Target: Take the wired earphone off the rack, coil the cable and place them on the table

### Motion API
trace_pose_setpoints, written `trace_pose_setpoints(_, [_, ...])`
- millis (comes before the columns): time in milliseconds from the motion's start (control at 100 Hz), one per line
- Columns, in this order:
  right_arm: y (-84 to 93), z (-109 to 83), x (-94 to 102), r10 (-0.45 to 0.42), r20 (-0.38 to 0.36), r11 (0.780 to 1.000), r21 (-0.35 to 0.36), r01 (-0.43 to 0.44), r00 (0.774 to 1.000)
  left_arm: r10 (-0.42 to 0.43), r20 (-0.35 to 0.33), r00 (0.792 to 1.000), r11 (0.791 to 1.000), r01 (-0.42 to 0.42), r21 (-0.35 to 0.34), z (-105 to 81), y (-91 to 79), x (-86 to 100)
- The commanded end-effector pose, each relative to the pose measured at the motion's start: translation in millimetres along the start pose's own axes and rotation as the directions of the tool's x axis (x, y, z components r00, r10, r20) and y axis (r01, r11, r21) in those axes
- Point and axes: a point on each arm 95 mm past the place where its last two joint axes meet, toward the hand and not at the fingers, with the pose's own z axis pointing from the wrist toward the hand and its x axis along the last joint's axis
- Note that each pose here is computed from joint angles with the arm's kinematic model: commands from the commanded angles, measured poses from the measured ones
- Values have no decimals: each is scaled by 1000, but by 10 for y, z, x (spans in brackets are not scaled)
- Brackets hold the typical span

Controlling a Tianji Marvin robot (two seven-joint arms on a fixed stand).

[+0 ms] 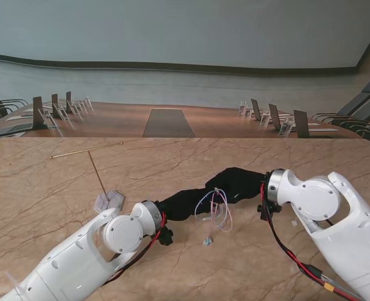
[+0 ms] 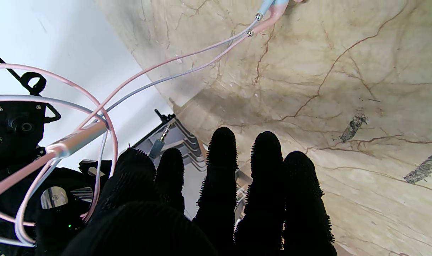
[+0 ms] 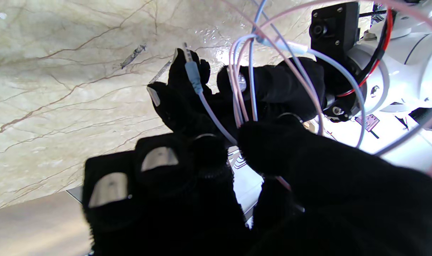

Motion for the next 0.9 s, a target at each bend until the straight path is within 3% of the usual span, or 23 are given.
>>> trace_pose_setpoints(0, [-26,28,23,11,-6,1000,5,-11,1000,-4,-6,1000,1000,4,-7,23,39,29])
trace_pose_setpoints(450, [-67,67,49,44,-20,999,11,-44,999,4,1,1000,1000,-4,-17,60,38,45])
trace_pose_setpoints(890, [-115,49,31,67,-14,998,-2,-67,998,75,25,997,997,-75,-5,63,-4,6])
